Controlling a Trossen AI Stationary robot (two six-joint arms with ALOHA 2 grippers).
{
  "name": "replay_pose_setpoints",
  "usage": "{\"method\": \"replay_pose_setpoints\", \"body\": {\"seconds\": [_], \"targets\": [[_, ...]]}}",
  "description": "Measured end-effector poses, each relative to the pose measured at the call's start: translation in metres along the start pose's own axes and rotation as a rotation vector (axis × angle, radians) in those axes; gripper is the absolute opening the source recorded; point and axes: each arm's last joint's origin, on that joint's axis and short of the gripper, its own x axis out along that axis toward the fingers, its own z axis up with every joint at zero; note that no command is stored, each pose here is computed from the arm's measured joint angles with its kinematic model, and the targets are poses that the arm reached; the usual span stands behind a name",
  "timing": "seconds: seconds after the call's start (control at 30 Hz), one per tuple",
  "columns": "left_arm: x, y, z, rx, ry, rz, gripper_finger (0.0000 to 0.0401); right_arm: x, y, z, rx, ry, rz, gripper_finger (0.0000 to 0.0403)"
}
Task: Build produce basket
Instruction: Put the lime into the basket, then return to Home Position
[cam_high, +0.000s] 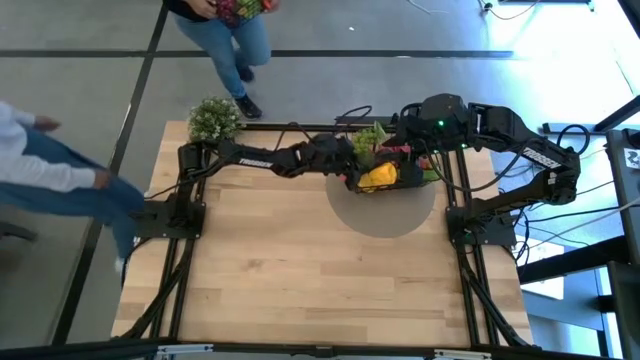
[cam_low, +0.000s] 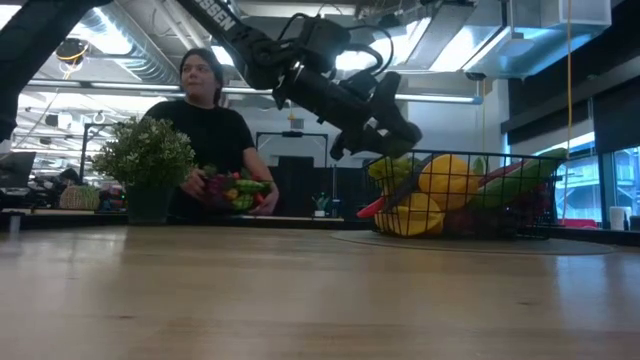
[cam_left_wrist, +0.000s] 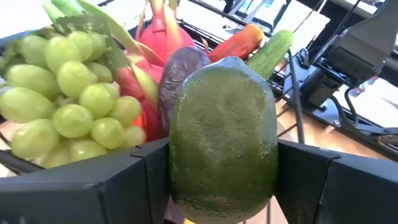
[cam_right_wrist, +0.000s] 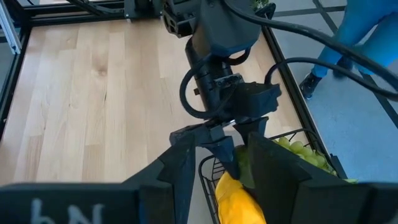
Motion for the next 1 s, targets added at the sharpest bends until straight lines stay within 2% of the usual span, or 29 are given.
{"method": "replay_pose_setpoints", "body": {"seconds": [0.33,0.47,0.63,0.8,1.0], "targets": [[0.000,-0.002,0.001,-0.054,0.006,-0.060,0.0210,0.000,0.000,0.000,0.000,-0.001,0.000,0.0138],[0.000,-0.002,0.001,-0.049,0.019,-0.097,0.0241,0.000,0.000,0.000,0.000,-0.001,0.000,0.0138],[0.000,0.003,0.003,-0.052,0.014,-0.084,0.0293,0.000,0.000,0.000,0.000,-0.001,0.000,0.0138],[-0.004,0.006,0.009,0.041,0.013,-0.102,0.0310,0.000,0.000,0.000,0.000,-0.001,0.000,0.0138],[-0.027,-0.007,0.039,0.126,-0.038,-0.187,0.0311,0.000,0.000,0.000,0.000,-0.001,0.000,0.0138]]}}
